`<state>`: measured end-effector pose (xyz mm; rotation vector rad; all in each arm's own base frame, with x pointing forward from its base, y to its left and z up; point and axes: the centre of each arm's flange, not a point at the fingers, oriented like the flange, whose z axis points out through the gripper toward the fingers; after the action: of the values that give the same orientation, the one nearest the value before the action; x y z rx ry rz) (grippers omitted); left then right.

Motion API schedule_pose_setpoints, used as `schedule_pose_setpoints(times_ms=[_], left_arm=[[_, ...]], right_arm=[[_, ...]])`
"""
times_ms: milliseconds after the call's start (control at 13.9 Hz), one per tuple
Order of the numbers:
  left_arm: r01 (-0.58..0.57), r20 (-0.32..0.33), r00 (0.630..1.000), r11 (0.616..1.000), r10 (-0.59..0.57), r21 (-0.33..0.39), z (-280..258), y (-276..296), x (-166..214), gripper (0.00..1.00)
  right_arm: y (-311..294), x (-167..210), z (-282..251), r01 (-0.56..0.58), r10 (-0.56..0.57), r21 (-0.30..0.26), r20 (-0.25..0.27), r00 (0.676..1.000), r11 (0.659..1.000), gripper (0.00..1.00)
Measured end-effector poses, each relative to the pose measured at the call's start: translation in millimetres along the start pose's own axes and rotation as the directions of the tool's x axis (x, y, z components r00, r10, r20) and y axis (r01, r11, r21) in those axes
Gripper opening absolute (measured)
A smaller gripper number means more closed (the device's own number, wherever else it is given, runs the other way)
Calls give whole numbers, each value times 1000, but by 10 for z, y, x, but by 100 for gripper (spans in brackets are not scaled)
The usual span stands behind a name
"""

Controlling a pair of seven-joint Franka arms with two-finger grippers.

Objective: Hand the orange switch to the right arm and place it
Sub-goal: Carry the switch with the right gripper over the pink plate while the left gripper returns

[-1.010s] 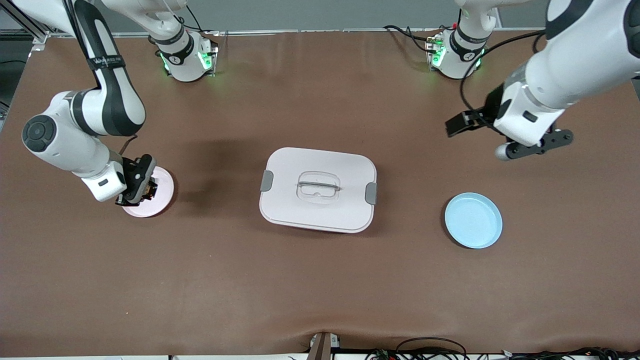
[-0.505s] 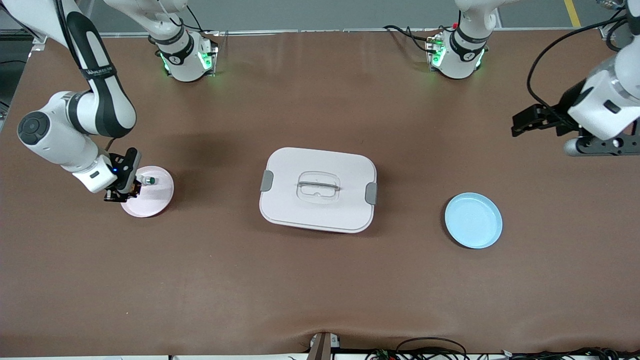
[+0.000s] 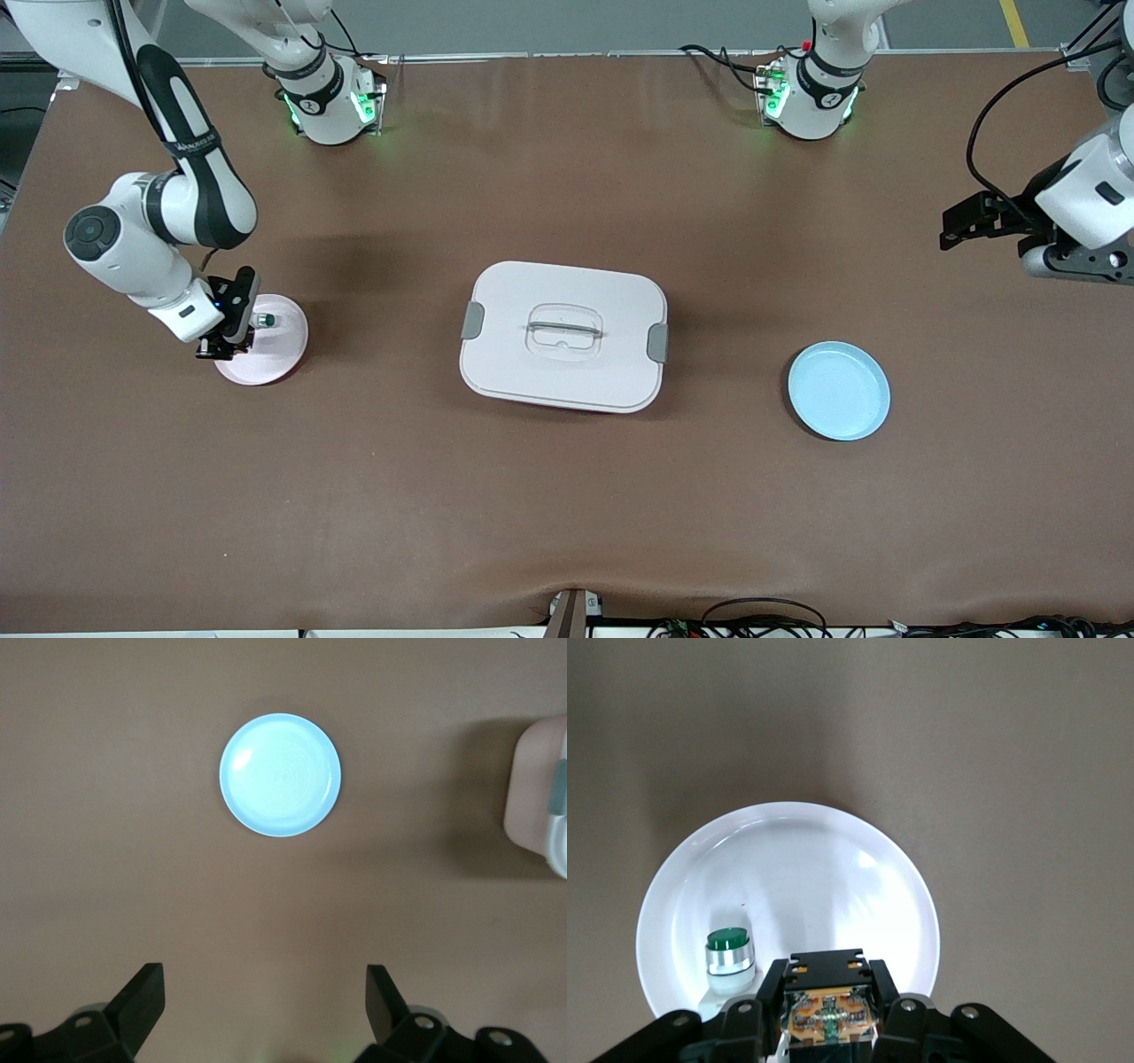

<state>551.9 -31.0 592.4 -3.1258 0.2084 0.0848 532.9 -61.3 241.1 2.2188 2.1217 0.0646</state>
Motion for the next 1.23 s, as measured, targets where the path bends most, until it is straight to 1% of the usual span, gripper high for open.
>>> schedule_pose_setpoints(times_ms=[144, 289, 361, 505, 649, 1227], left_arm=[[-13, -22, 1000, 1000, 13, 28, 55, 42, -143, 100], [-2, -36, 999, 999, 4, 49, 67, 52, -263, 100], [13, -43, 999, 999, -11, 47, 41, 4, -309, 100], [48, -65, 997, 999, -48, 6, -24, -138, -358, 100], [58, -82, 995, 998, -59, -17, -48, -238, -360, 100], [41, -118, 992, 998, -45, -37, -140, -246, -163, 100]], right_arm=[[-8, 6, 125, 0, 0, -3, -1, 1000, 1000, 42], [-16, 9, 225, -9, 9, -5, -1, 1000, 1000, 42], [-20, 14, 267, -21, 21, -6, -2, 1000, 1000, 42], [-27, 28, 340, -37, 37, -9, -3, 999, 999, 42], [-34, 44, 413, -56, 56, -12, -5, 998, 998, 42], [-51, 187, 586, -84, 84, -21, -12, 996, 996, 42]])
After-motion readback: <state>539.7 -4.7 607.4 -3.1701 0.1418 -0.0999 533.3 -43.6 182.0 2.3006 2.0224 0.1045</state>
